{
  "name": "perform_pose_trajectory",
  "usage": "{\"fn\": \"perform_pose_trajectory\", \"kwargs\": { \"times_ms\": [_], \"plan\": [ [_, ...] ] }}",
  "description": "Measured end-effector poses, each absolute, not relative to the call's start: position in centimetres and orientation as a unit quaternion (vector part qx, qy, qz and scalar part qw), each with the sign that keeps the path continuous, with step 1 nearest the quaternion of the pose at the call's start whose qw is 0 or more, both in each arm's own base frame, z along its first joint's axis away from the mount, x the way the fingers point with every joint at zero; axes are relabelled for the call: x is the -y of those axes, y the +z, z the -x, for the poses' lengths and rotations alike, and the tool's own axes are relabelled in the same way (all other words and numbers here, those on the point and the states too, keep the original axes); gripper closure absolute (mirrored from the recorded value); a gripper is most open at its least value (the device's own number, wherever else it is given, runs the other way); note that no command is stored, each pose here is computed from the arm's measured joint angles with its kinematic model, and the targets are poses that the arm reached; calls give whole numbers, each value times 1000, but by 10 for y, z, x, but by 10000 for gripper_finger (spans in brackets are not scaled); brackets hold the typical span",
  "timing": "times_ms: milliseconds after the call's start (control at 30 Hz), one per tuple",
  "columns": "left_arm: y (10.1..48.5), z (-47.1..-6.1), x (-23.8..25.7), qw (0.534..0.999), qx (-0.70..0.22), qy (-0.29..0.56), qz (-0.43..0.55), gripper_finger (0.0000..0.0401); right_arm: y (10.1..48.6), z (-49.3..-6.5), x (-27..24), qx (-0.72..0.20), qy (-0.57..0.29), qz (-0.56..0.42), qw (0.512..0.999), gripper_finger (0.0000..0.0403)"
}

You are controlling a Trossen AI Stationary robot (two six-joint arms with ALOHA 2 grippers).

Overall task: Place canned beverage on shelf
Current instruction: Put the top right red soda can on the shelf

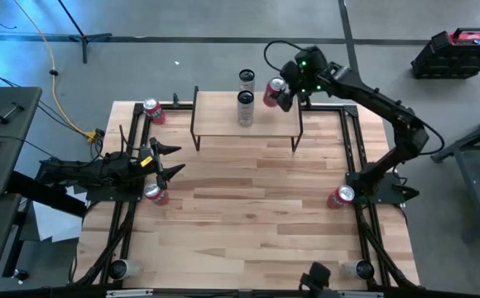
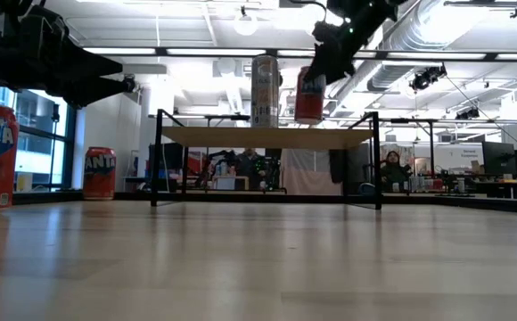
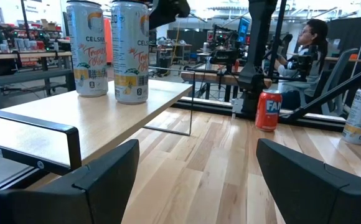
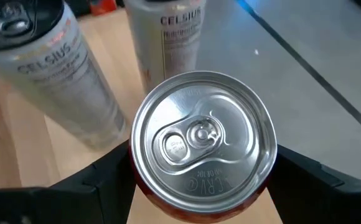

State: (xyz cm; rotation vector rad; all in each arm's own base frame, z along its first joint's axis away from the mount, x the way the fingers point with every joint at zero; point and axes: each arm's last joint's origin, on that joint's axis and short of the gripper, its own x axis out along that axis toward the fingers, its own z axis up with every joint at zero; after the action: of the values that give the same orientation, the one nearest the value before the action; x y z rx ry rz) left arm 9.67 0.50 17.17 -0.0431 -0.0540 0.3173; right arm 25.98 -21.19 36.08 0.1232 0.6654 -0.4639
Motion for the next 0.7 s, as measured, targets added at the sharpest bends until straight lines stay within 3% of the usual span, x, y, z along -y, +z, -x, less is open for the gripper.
{"fn": "perform_pose_trajectory", "kwargs": {
  "times_ms": [533, 700],
  "plan": [
    [172, -97, -5, 987, 27, 158, 22, 87, 347, -266, 221, -313, -267, -73, 909, 118],
    [172, -97, -5, 987, 27, 158, 21, 87, 369, -263, 218, -314, -266, -74, 908, 118]
  ]
}}
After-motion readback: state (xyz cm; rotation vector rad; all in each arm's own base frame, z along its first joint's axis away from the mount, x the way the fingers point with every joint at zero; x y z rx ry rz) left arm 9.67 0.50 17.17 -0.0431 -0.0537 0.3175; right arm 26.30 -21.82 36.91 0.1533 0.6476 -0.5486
